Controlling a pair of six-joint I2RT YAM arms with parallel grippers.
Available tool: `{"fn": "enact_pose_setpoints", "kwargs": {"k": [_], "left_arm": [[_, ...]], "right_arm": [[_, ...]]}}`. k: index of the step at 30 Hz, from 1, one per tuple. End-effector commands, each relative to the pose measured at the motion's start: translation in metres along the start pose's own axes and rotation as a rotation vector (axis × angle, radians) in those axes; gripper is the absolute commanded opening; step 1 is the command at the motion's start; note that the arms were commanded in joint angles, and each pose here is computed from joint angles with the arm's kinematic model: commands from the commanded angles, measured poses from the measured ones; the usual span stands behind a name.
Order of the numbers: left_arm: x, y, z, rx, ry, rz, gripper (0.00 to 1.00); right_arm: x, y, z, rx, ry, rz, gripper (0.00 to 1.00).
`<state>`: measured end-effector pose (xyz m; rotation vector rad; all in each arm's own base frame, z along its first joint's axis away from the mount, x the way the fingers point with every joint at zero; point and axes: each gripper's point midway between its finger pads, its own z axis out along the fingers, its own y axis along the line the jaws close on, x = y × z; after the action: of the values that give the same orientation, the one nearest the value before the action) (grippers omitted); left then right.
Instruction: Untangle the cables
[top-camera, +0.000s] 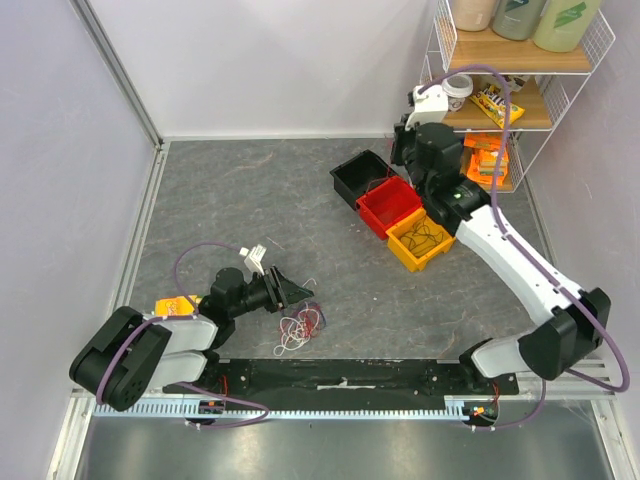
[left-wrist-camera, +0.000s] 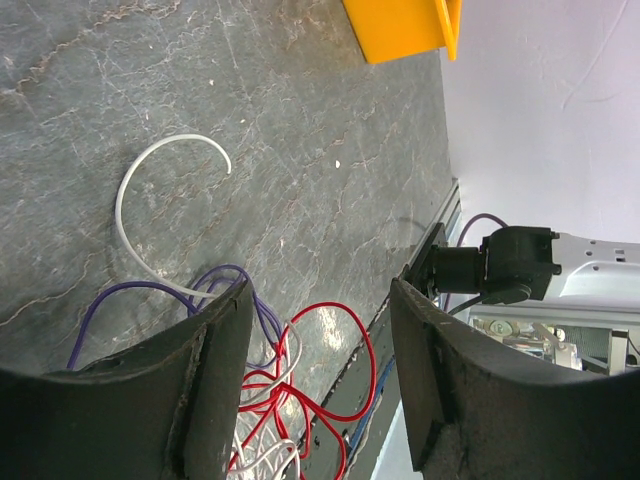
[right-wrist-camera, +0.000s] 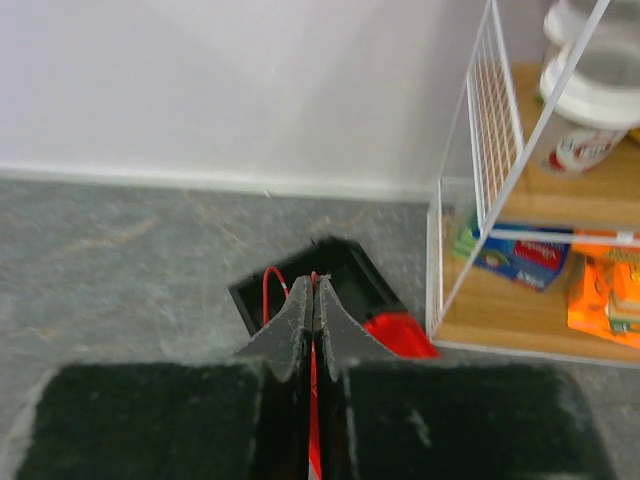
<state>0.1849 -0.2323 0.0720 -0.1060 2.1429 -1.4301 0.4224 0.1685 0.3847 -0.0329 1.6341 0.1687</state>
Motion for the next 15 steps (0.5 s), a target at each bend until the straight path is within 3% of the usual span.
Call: {"fn": "enact_pose_setpoints", "kwargs": {"k": [1,10,15], "left_arm": [[-0.007,-0.006,0.000,0.033,-0.039,0.058,0.64],[-0.006,-0.005,0.001,0.028,-0.029,0.051,0.64],[-0.004,-0.004,0.001,0.029,-0.024,0.049,0.64]], "right_arm": [[0.059,-0.016,0.016,0.092,0.096,-0.068,0.00],[0.143,-0.024,0.016,0.116,0.250,-0.102,0.00],[0.107,-0.019,0.015,0.099,0.190,-0.077,0.00]]}}
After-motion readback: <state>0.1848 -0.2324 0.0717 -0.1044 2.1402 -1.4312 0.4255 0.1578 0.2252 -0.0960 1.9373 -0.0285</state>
